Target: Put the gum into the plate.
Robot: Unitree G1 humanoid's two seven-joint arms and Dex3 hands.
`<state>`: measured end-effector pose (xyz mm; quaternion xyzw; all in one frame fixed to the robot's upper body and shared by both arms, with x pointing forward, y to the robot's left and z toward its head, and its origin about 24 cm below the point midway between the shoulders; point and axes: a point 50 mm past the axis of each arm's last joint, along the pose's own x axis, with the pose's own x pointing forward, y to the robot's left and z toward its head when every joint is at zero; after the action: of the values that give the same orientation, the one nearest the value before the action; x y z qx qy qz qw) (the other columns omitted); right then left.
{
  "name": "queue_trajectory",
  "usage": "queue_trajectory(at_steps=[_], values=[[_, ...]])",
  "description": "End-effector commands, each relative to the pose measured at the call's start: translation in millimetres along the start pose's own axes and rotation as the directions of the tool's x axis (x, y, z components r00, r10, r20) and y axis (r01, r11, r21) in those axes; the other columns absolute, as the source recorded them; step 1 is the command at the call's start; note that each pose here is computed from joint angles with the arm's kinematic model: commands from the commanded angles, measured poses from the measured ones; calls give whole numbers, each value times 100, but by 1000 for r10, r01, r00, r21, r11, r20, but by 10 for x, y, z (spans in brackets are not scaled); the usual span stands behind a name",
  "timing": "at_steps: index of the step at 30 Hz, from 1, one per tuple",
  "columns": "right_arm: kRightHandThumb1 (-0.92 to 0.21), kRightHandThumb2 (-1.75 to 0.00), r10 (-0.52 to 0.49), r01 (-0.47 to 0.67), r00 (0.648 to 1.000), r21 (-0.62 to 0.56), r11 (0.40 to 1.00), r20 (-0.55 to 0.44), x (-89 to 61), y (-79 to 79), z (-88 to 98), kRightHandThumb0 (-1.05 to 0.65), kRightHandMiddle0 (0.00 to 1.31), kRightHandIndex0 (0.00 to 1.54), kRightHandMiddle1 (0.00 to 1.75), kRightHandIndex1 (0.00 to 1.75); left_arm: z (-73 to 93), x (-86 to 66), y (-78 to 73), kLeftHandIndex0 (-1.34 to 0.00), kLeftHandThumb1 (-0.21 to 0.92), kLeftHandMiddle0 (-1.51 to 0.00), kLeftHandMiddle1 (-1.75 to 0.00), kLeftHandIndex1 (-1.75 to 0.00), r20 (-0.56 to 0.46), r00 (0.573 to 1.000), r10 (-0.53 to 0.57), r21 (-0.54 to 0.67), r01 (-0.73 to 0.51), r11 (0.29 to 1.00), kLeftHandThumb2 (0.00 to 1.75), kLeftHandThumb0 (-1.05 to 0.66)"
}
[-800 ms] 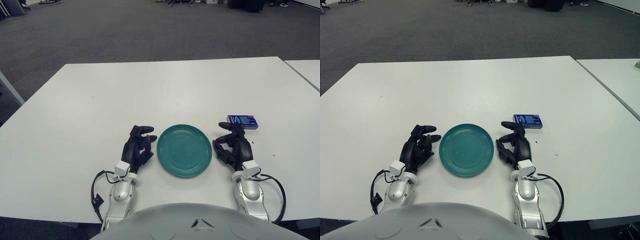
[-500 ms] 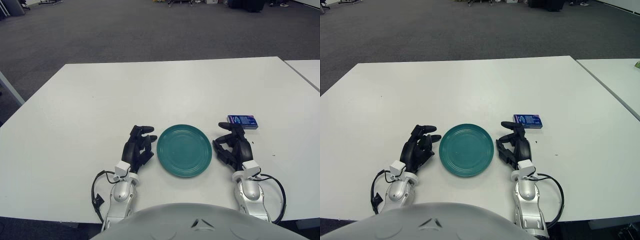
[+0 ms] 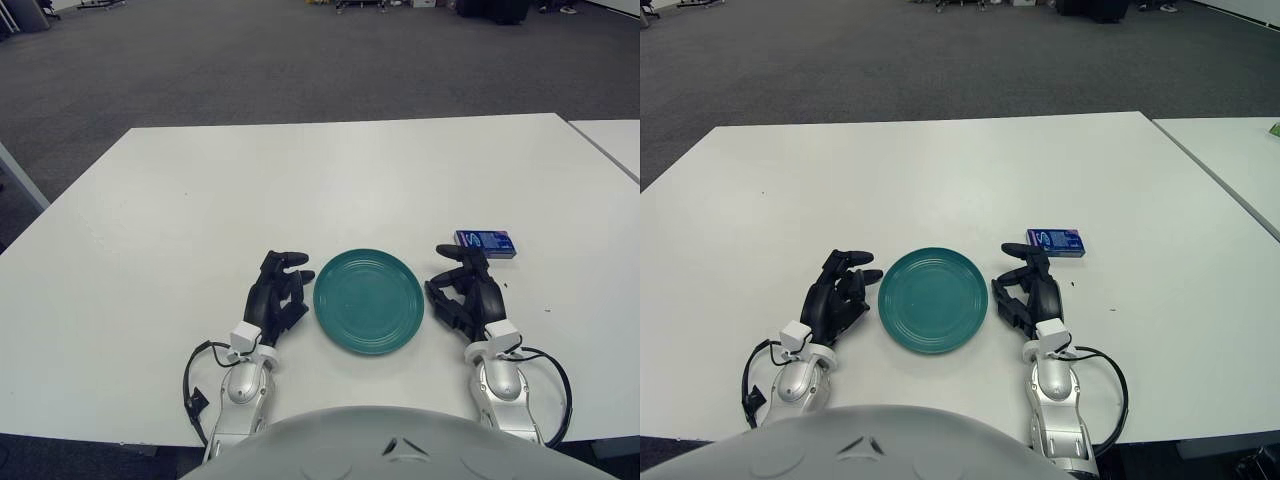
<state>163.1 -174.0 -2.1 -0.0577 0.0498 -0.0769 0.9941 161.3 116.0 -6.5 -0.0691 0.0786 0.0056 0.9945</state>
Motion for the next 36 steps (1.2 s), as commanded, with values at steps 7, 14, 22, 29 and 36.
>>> queue_trajectory(at_steps=[7, 14, 22, 29, 36], values=[[-86, -63, -18, 22, 999, -148, 989, 28, 27, -169, 202, -20, 16, 41, 118, 109, -61, -23, 9, -39, 81, -46, -113, -133, -37, 999, 15, 2, -15, 1000, 90, -50], [-91, -60, 31, 119, 960, -507, 854, 277, 43, -328, 649, -56, 10, 41, 111, 70, -79, -7, 30, -39, 82, -47, -113, -134, -48, 999, 9, 1, -9, 1000, 90, -51], [-92, -49, 167, 380, 871, -848, 368, 463, 237, -481, 1020, -69, 1, 32, 107, 52, -90, 8, 18, -36, 87, -46, -112, -135, -34, 999, 3, 3, -3, 1000, 83, -55], [-92, -36, 256, 397, 870, -906, 144, 422, 390, -514, 1238, -78, 0, 29, 101, 35, -95, 17, 14, -37, 91, -46, -111, -135, -39, 999, 2, -5, -2, 1000, 77, -56], [-92, -34, 310, 316, 900, -948, 18, 306, 536, -529, 1278, -85, 0, 29, 100, 24, -106, 21, 24, -36, 92, -46, -110, -135, -43, 999, 9, -13, -10, 1000, 76, -55]])
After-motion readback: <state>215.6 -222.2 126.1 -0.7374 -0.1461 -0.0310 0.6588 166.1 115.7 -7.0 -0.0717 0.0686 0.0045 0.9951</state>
